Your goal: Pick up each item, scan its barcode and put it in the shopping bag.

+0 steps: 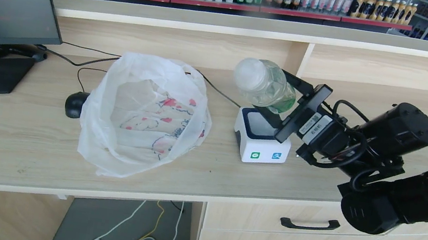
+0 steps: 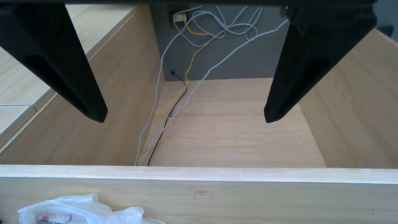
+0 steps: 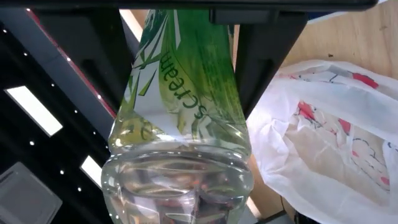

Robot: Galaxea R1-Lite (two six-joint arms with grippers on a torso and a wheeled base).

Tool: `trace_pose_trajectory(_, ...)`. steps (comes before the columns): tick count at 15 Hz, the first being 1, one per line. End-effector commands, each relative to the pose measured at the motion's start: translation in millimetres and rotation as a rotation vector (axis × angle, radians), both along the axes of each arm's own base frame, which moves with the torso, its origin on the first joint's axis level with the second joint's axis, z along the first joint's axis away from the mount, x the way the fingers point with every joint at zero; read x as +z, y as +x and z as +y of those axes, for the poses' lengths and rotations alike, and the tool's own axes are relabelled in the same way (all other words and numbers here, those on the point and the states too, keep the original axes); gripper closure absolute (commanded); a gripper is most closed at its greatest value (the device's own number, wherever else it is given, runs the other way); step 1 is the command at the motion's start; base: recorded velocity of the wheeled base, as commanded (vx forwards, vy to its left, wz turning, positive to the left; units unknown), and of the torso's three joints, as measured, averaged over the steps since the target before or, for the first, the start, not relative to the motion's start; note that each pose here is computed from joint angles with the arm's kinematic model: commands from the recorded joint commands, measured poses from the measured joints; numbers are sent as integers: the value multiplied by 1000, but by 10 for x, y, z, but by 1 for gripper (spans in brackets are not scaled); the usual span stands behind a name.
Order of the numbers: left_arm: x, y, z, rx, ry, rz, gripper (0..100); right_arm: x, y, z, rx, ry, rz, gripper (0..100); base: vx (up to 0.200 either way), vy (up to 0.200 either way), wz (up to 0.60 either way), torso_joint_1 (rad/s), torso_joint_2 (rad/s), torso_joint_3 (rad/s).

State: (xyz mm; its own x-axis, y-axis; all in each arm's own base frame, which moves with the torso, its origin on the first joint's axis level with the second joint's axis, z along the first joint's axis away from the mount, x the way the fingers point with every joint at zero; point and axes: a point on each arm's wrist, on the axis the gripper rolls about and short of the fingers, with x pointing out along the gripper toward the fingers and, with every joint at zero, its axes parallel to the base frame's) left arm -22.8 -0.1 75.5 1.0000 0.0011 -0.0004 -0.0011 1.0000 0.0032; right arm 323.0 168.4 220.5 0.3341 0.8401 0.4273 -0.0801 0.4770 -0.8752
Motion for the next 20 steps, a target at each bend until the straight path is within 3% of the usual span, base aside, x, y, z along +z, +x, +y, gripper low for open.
trace_pose_trajectory(1,0,0,0,0,0,0,0,0,-12,-15,16,-22,-21,100,0,0,0,0,0,0)
trace_pose_trajectory(20,0,0,0,0,0,0,0,-181,65,37,27,-57,4,100,0,0,0,0,0,0)
